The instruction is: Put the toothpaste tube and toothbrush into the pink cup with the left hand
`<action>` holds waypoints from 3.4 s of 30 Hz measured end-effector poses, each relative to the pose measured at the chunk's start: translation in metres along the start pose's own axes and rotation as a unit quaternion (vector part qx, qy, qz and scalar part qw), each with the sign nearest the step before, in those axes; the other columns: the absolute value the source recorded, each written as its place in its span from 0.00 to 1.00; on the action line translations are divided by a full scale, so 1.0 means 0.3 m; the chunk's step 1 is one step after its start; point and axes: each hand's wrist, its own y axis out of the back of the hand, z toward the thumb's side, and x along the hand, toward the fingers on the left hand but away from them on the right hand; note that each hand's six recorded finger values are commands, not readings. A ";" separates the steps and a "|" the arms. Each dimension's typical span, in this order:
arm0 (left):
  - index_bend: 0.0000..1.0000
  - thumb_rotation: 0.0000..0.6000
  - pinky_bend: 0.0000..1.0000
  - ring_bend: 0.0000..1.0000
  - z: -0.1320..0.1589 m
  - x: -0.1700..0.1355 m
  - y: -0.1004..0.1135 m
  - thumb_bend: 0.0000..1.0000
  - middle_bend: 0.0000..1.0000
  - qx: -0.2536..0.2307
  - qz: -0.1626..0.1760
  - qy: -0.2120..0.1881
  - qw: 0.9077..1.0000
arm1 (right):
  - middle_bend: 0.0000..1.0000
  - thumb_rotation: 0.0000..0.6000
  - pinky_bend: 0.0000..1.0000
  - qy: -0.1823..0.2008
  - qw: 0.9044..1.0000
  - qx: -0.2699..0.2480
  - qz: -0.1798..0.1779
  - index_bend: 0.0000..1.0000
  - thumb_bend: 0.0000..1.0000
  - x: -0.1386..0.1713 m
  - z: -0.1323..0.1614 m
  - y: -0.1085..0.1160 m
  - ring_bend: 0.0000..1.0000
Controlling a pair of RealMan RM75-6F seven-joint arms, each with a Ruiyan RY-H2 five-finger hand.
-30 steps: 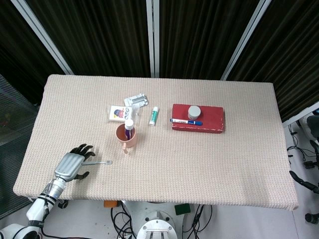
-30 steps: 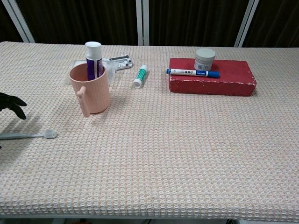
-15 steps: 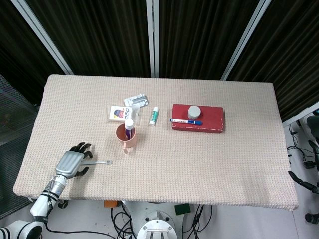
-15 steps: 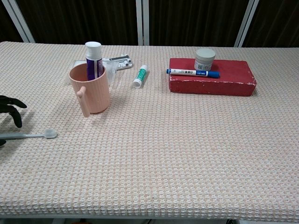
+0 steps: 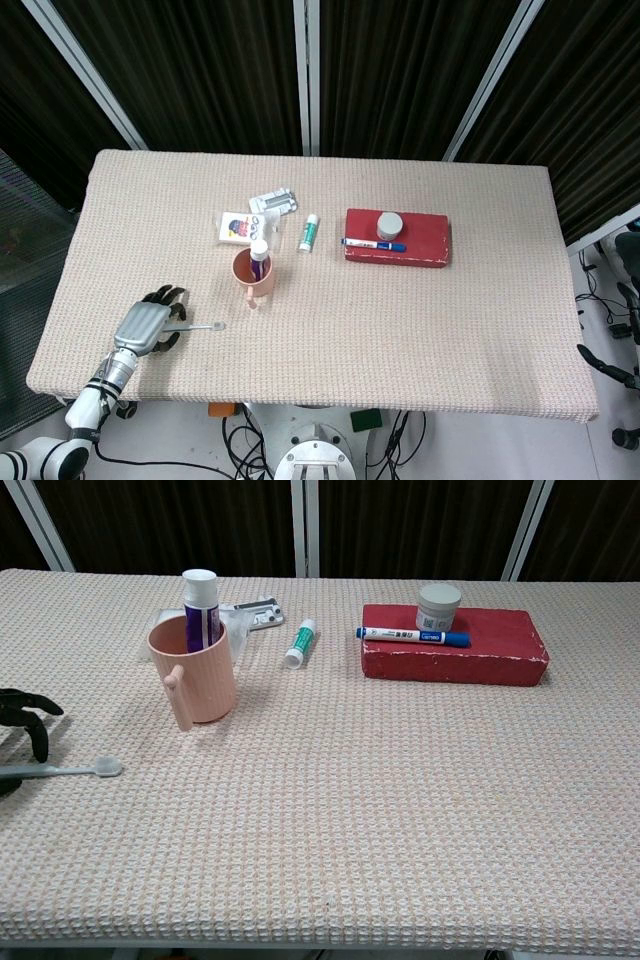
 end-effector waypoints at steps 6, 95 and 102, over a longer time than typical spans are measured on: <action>0.49 1.00 0.20 0.05 -0.001 0.004 -0.005 0.34 0.13 0.003 0.004 0.004 1.000 | 0.00 0.96 0.00 0.000 1.000 -0.002 0.000 0.00 0.31 0.000 0.000 0.000 0.00; 0.43 1.00 0.18 0.08 0.391 0.273 0.260 0.37 0.22 -0.649 0.136 -0.162 0.731 | 0.00 0.95 0.00 -0.014 1.000 0.003 0.010 0.00 0.33 -0.016 -0.030 -0.015 0.00; 0.33 1.00 0.18 0.08 0.393 0.268 0.254 0.37 0.21 -0.642 0.136 -0.172 0.734 | 0.00 0.96 0.00 -0.015 1.000 0.003 0.012 0.00 0.33 -0.016 -0.031 -0.019 0.00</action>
